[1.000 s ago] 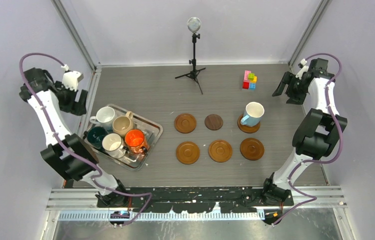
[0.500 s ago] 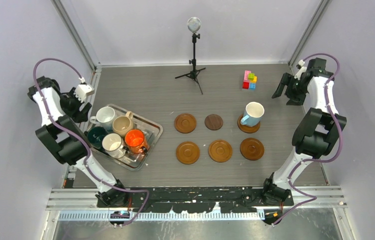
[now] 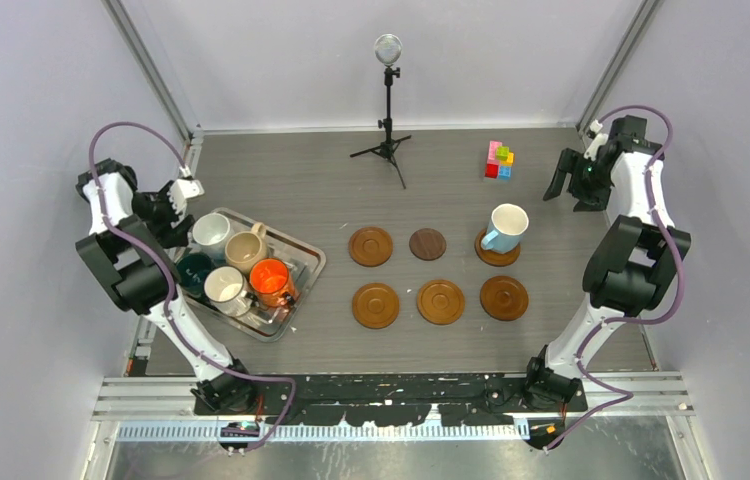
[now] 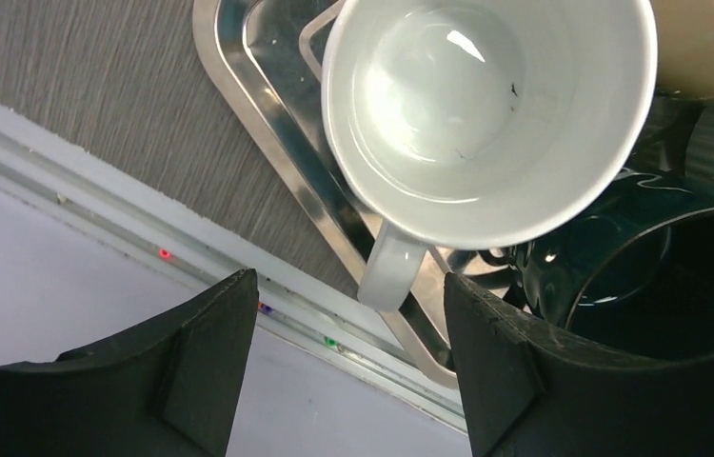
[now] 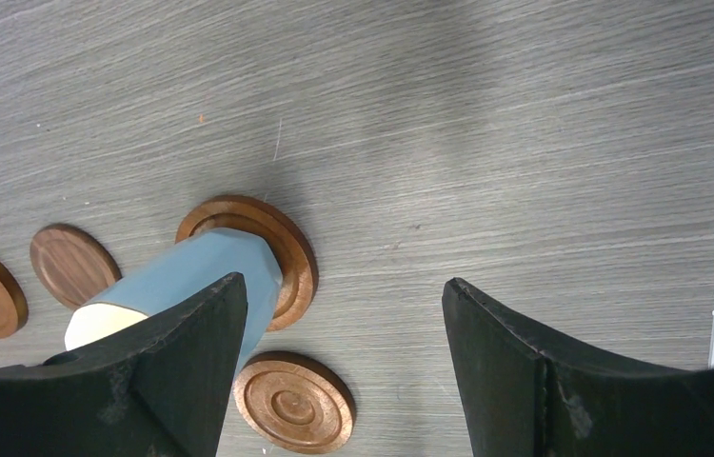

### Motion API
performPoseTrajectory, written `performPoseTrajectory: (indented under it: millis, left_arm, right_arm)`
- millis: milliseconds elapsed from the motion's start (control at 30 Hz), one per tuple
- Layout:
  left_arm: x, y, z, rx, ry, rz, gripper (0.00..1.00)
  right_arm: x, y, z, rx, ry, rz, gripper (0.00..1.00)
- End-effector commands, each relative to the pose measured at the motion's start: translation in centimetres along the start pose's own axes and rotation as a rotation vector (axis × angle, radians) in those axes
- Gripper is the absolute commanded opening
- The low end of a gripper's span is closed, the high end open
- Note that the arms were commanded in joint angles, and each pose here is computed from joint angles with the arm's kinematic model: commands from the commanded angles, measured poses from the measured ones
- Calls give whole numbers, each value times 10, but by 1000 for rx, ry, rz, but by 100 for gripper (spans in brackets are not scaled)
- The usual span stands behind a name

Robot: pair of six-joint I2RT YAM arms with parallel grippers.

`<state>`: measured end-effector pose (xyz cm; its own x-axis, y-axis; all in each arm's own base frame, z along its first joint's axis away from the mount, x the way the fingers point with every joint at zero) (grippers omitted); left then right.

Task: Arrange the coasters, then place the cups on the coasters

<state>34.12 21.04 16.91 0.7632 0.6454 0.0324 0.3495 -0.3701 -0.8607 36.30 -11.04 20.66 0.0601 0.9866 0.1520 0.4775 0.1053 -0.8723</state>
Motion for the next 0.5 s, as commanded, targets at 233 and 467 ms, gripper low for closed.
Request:
performPoseTrajectory:
  millis: [233, 467]
  left_arm:
    - [2, 38, -1, -50, 90, 70, 69]
    - [2, 51, -1, -80, 79, 94, 61]
  right_arm:
    - [-5, 8, -3, 28, -39, 29, 79]
    - [-9, 10, -1, 42, -62, 59, 80]
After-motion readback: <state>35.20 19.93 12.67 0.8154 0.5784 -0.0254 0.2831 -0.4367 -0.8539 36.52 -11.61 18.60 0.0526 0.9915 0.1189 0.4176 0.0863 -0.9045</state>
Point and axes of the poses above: each gripper's point midway between its finger pads, its own y axis out along the fingers, its own x axis along the line the jaws close on, z = x × y, the point moved 8 cm from there along -y, back along the fingers, and after that the axes turned 11 degrees about -y, right-handed, at the moved point
